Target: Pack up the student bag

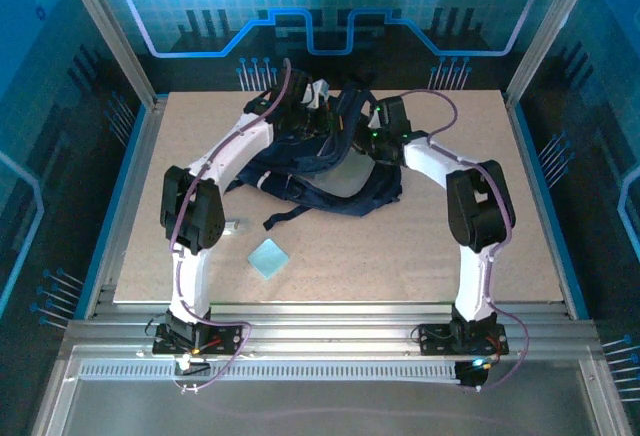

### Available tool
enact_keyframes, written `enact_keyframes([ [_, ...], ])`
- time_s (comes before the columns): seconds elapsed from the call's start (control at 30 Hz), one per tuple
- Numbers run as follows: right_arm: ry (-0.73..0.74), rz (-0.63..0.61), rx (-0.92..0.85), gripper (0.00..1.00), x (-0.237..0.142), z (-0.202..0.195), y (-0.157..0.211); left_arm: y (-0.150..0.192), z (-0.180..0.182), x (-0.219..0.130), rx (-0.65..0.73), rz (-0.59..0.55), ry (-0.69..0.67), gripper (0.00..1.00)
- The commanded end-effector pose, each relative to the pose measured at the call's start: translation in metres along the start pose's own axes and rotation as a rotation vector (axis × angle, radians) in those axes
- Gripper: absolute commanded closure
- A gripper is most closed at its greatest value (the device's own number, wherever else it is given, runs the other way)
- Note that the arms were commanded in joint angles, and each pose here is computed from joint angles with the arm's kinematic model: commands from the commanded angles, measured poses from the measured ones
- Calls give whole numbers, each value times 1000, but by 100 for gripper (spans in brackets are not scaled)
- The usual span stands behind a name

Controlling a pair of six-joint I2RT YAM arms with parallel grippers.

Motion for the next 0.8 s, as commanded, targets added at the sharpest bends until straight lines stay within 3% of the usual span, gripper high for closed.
enact_keyframes([
  [0.0,-147,32,-54,100,14,35,14,-34,-47,-40,76,-138,166,100],
  [0.27,-135,21,-10,99,59,30,8,-33,-58,-40,98,-116,247,100],
  [0.53,-58,0,1,77,78,34,7,-27,-54,-36,84,-112,254,100],
  [0.57,-59,-2,9,72,78,34,6,-27,-54,-36,83,-113,255,100],
  [0.63,-70,11,19,46,75,35,4,-27,-54,-36,83,-114,255,100],
  [0.67,-78,20,15,37,72,37,3,-28,-54,-36,84,-117,253,100],
  [0.77,-86,21,-4,23,55,38,5,-28,-52,-35,87,-124,246,100],
])
Point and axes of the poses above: each hand's point on the last joint's axis, 136 mm out from that joint toward the fingers, its own x axis out along the fingers, its own z axis along the line the jaws close on, y = z × x, the point moved 4 cm from there along -x, back along the fingers, and after that the axes turned 10 degrees about x, right-handed, at the moved point
